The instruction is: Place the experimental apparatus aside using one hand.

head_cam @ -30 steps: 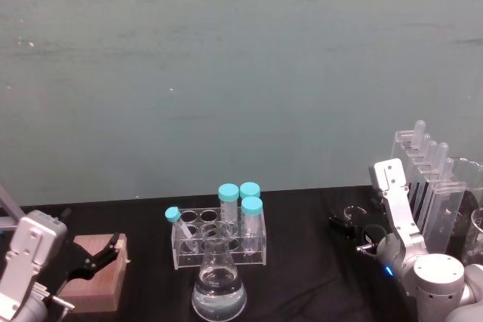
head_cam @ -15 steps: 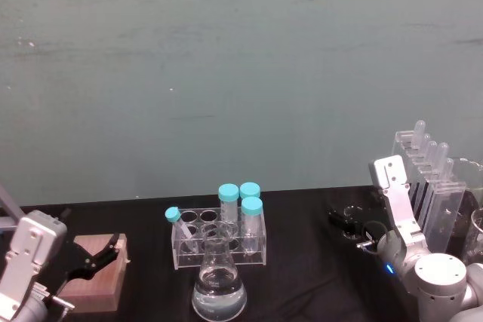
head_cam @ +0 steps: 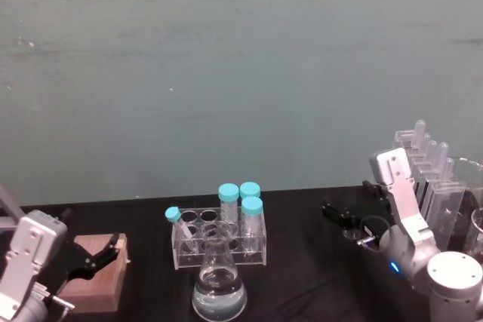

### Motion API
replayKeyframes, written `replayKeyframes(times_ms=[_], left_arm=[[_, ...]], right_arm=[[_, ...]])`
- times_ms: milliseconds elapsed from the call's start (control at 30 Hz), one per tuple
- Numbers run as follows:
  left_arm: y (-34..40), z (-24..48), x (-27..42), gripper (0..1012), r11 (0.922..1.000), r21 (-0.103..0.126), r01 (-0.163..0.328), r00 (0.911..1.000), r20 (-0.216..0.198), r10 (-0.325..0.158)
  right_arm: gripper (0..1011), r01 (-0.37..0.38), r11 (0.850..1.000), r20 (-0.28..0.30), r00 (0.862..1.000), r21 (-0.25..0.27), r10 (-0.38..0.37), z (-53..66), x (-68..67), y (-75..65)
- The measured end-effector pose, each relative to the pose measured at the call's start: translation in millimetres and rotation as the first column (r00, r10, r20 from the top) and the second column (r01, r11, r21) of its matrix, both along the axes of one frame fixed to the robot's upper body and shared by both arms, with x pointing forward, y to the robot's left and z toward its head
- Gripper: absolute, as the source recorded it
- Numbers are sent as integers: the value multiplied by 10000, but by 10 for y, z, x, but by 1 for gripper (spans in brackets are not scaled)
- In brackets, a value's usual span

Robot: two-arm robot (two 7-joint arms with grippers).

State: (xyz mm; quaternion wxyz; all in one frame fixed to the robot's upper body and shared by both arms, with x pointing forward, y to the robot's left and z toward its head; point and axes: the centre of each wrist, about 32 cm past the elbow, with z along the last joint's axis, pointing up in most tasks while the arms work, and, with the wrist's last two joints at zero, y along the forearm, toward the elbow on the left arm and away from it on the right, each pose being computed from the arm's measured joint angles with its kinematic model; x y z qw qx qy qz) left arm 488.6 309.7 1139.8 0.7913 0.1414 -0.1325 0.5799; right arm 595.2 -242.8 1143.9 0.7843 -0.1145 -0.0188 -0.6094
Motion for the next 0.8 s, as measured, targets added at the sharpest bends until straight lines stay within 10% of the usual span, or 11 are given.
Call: replayKeyframes(times_ms=[800], left_arm=[[0,0,0,1000,10000,1,0,10000,1,0]], right_arm=[[1000,-2594,9658,134,9657,15,2593,160,-303,-307]])
